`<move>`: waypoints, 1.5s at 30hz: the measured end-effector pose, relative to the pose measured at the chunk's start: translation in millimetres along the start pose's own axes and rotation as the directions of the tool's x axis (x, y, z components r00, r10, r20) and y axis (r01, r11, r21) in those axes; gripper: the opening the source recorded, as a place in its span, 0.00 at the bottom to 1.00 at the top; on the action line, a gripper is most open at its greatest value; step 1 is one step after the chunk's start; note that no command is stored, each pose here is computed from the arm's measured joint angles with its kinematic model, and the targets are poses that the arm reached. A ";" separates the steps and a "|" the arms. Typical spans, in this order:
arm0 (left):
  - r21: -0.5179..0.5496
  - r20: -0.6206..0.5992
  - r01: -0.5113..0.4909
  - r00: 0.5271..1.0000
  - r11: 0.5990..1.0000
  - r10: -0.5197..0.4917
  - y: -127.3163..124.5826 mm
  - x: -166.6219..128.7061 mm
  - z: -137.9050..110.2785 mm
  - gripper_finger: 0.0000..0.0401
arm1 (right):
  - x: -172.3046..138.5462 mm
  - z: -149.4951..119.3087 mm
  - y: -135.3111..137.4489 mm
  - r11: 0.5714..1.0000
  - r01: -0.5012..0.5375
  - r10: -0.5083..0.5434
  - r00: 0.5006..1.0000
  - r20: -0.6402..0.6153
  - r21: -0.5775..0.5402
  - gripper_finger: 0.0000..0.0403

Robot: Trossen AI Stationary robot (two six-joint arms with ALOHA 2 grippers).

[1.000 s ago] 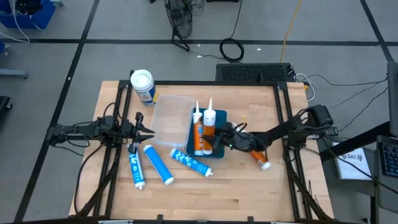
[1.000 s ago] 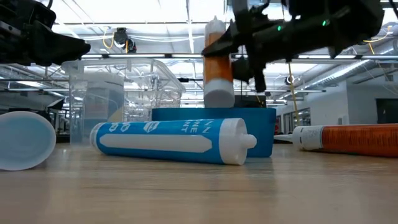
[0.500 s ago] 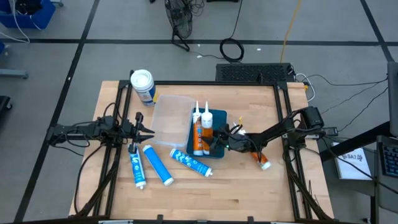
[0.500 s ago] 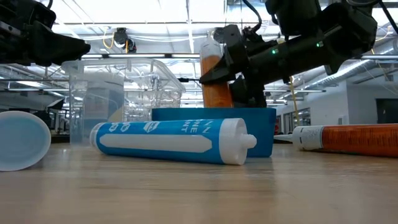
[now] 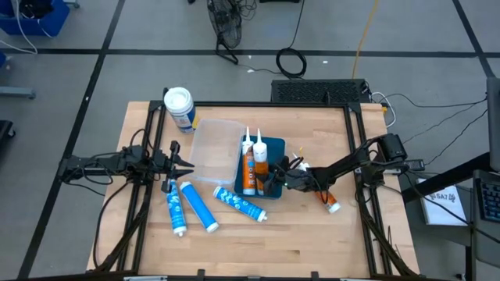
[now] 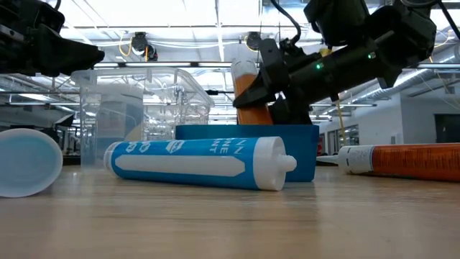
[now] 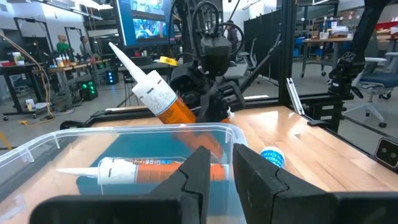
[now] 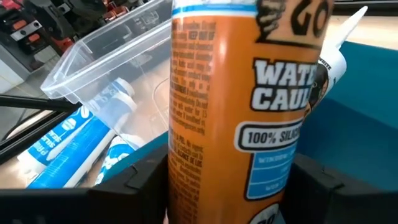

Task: Pick & place silicon tubes, Sealant and Lysol wipes
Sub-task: Put the left orange sealant into the blue bin, then put the orange sealant into the blue bin

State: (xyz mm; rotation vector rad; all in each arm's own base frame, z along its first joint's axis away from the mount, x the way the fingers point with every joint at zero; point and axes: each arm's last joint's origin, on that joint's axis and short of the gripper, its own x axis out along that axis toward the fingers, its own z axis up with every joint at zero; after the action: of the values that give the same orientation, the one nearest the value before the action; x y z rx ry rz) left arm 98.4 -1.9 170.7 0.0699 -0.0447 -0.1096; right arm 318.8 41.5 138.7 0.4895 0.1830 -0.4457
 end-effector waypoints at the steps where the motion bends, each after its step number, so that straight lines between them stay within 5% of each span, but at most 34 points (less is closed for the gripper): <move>1: 0.000 0.001 0.000 1.000 1.000 0.000 0.0 0.0 0.1 0.19 | 0.0 0.1 0.1 1.000 0.000 0.000 1.000 0.002 0.001 0.62; 8: 0.000 0.001 0.000 1.000 1.000 0.000 0.0 0.0 0.1 0.19 | -0.1 0.9 0.4 1.000 0.002 -0.002 1.000 0.008 -0.001 0.74; 25: 0.000 0.001 0.000 1.000 1.000 0.000 0.0 0.0 0.1 0.19 | -0.1 1.6 1.1 0.998 -0.008 0.009 1.000 0.011 -0.070 0.71; 29: 0.000 0.001 0.000 1.000 1.000 0.000 0.0 0.0 0.1 0.19 | -2.7 6.2 5.4 0.986 -0.090 0.088 0.996 -0.018 -0.139 0.71; 33: 0.000 0.001 0.000 1.000 1.000 0.000 0.0 0.0 0.1 0.19 | -9.8 18.1 11.8 0.960 -0.173 0.170 0.985 -0.033 -0.218 0.71; 38: 0.000 0.001 0.000 1.000 1.000 0.000 0.0 0.0 0.0 0.19 | -10.0 56.8 28.3 0.921 -0.138 0.127 0.990 -0.055 -0.363 0.69; 42: 0.000 0.000 0.000 1.000 1.000 0.000 0.0 0.0 0.0 0.19 | -1.1 93.5 41.3 0.888 -0.094 0.032 0.989 -0.144 -0.450 0.60; 45: 0.000 0.001 0.000 1.000 1.000 0.000 0.0 0.0 0.1 0.19 | -2.7 97.5 45.6 0.869 -0.161 0.026 0.959 -0.283 -0.467 0.49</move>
State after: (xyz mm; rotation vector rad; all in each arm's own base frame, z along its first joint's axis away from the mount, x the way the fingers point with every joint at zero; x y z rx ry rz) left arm 98.4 -1.9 170.8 0.0699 -0.0453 -0.1096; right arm 343.4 30.6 243.0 0.0553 0.5190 -0.2195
